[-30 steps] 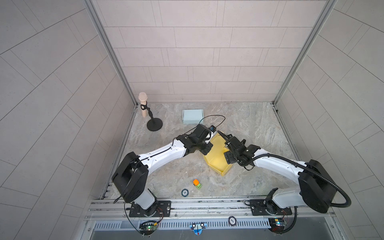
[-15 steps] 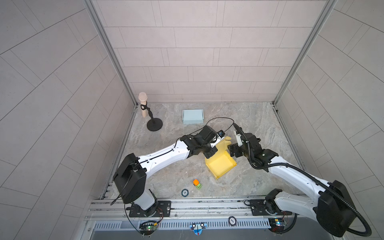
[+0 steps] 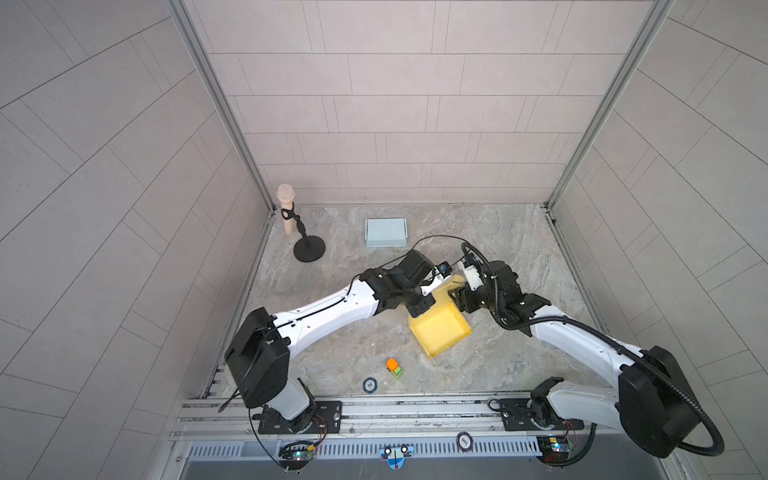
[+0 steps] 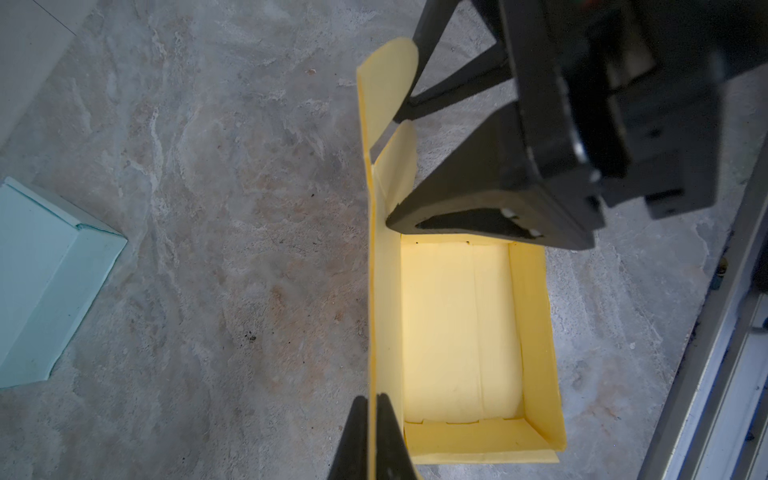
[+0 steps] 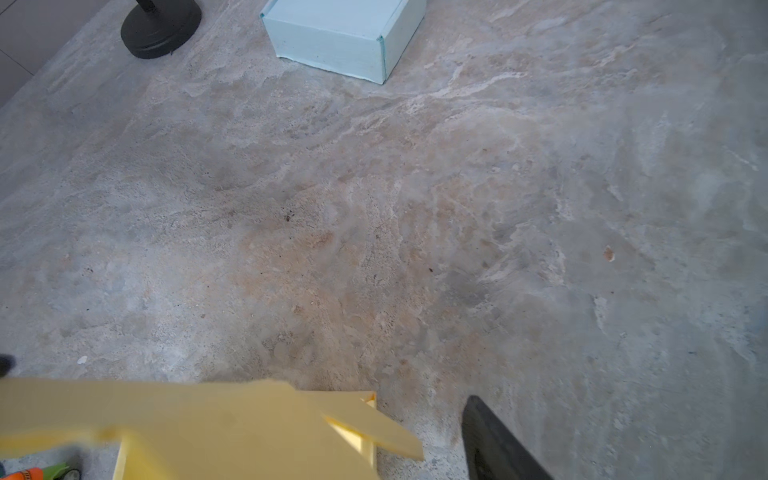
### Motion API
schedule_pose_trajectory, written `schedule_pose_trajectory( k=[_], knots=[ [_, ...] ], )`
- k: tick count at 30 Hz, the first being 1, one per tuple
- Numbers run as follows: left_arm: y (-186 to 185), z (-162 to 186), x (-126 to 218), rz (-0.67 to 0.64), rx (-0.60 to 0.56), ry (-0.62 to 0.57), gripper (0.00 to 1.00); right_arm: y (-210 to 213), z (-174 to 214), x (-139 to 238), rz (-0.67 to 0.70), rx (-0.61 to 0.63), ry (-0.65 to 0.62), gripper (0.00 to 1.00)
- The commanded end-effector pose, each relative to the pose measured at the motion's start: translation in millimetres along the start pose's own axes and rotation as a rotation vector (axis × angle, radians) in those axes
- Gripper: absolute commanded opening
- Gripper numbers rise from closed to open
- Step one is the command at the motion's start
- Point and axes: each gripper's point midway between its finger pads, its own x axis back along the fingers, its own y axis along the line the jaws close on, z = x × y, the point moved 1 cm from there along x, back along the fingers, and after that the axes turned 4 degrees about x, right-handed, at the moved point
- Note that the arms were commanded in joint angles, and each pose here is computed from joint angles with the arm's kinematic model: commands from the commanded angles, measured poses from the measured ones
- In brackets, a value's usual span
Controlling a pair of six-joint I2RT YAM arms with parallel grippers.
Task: Fold the paper box
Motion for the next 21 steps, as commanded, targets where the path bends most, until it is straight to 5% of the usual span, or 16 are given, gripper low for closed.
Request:
schedule_pose_trajectory(
  k=[1, 8, 14, 21],
  knots=[
    [-2.7, -12.3, 12.3, 0.011, -0.029, -0.034, 0.00, 7.9, -13.5, -1.6, -0.051, 0.031, -0.027, 0.59],
    [2.8, -9.7, 6.2, -0.017, -0.023, -0.010, 0.01, 8.9, -10.5, 0.5, -0.054, 0.050, -0.027, 0.34],
    [14.6, -8.4, -0.7, -0.045, 0.026, 0.001, 0.11, 8.0, -5.2, 0.9, -0.024, 0.092, -0.014, 0.22],
    [35.3, -8.0, 15.3, -0.024, 0.162, -0.116, 0.42, 10.5, 1.8, -1.2, 0.003, 0.155, 0.015, 0.17]
  ],
)
